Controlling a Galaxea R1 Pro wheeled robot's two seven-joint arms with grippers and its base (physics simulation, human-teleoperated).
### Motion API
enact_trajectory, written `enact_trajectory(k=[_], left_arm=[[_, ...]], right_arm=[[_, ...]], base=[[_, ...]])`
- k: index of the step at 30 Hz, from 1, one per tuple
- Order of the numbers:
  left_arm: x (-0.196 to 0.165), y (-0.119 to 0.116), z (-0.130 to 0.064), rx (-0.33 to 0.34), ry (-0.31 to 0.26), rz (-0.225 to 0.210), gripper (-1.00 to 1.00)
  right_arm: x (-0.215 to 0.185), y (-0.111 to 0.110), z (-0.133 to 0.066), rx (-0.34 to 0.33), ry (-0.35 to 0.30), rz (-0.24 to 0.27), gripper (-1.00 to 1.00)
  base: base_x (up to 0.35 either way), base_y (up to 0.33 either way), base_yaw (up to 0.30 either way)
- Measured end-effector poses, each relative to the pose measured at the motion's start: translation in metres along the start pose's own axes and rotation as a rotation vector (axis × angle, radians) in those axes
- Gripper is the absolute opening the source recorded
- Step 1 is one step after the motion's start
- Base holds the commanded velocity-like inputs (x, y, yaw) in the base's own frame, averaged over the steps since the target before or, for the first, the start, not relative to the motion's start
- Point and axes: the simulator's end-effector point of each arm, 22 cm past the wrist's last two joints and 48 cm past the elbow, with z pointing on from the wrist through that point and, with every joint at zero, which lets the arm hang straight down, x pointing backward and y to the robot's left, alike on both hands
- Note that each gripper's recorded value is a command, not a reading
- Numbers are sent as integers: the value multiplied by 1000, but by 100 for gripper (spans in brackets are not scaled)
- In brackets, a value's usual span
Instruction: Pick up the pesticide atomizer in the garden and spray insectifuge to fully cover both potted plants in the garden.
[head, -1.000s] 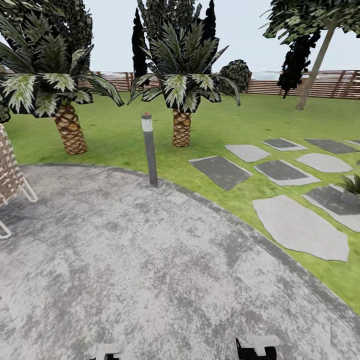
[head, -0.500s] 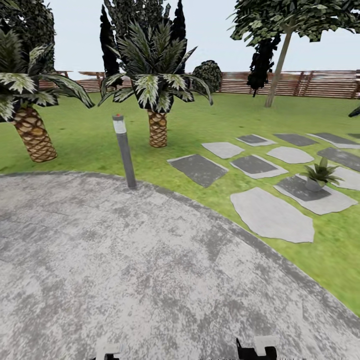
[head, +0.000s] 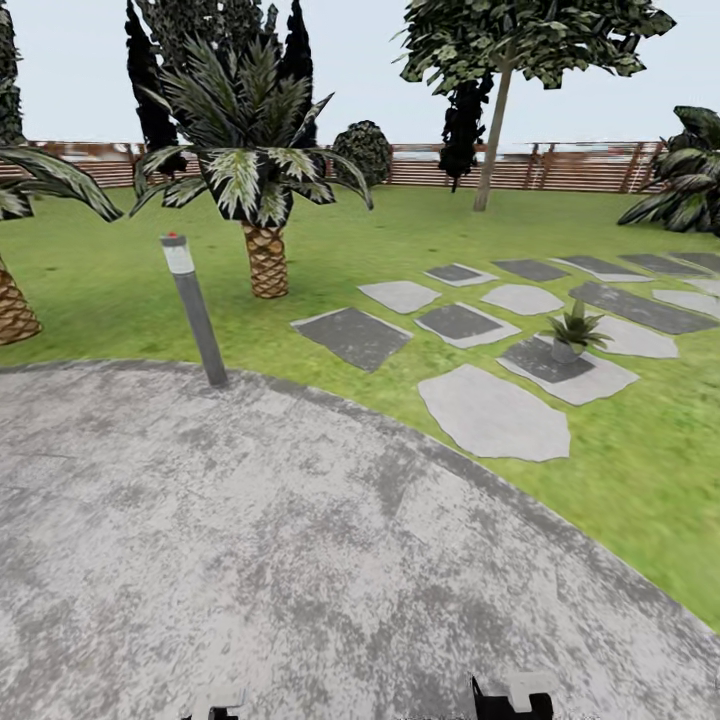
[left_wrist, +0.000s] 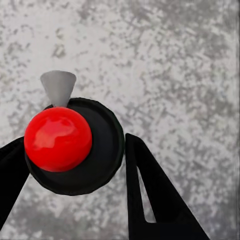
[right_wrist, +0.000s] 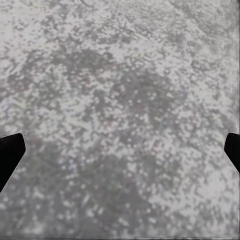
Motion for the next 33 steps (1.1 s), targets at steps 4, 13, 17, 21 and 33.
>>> enact_trajectory(k=[4, 13, 17, 21, 33], left_arm=[[0, 0, 0, 1, -1, 1, -100], [0, 0, 0, 2, -1, 4, -100], [0, 0, 0, 2, -1, 4, -100], [0, 0, 0, 2, -1, 4, -100], [0, -1, 0, 2, -1, 6, -100]], right_arm=[[0, 1, 0, -1, 0, 1, 100], [0, 1, 0, 1, 0, 2, 100], [0, 1, 0, 1, 0, 2, 100], [0, 1, 0, 1, 0, 2, 100], [0, 0, 0, 1, 0, 0, 100]], base=[[105, 0, -300], [315, -7, -300], [314, -106, -300], [297, -136, -300], [284, -155, -211]])
